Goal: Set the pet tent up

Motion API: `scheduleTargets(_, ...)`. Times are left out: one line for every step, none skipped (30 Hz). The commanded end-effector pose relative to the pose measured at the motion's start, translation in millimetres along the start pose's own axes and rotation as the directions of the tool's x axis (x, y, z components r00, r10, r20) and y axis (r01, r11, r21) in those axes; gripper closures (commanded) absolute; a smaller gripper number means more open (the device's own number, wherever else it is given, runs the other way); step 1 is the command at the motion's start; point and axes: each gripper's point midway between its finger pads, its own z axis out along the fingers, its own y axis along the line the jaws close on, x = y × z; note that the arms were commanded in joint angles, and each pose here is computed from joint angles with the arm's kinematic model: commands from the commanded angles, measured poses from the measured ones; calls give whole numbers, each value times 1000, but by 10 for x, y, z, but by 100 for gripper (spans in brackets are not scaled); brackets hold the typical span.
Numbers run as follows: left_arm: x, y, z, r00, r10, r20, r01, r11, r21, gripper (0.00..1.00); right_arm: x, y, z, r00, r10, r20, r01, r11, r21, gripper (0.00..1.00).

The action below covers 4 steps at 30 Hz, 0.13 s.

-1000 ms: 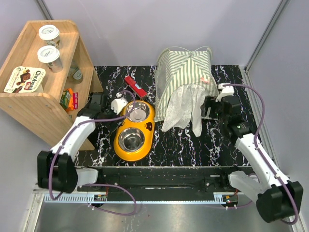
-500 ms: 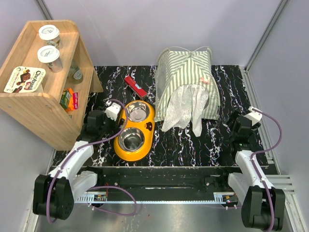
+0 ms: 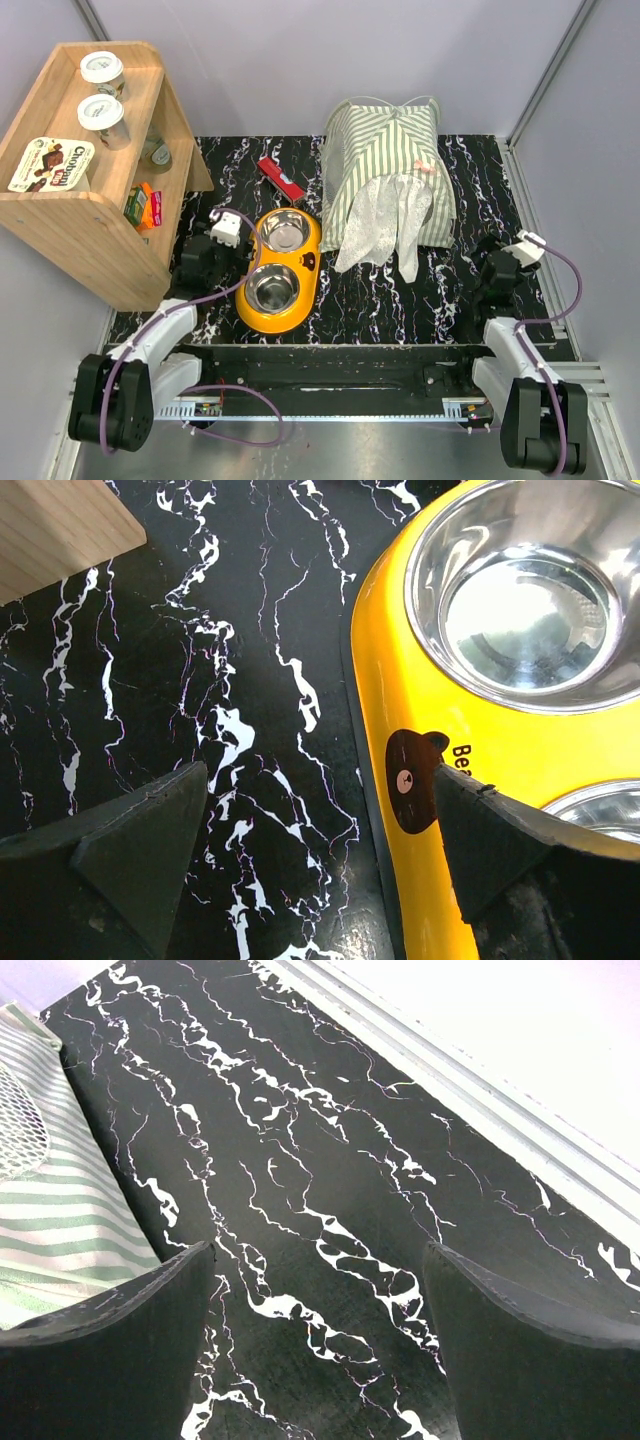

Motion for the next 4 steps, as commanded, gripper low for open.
scheduleTargets(-206,17,26,996,0,89,0,1000,1,1,-127,1,15,995,62,72,-62,998,4,11)
scheduleTargets(-203,19,20,996,0,94,0,1000,-1,1,-131,6,20,995,66,75,-66,998,1,11)
scheduleTargets(-208,37,14,995,-4,96,6,1000,-12,1,-130,16,22,995,67,76,-67,998,-4,11)
scheduleTargets(-243,73,5,994,-22,104,26,999,-32,1,-127,25,30,995,68,76,-67,998,-8,11)
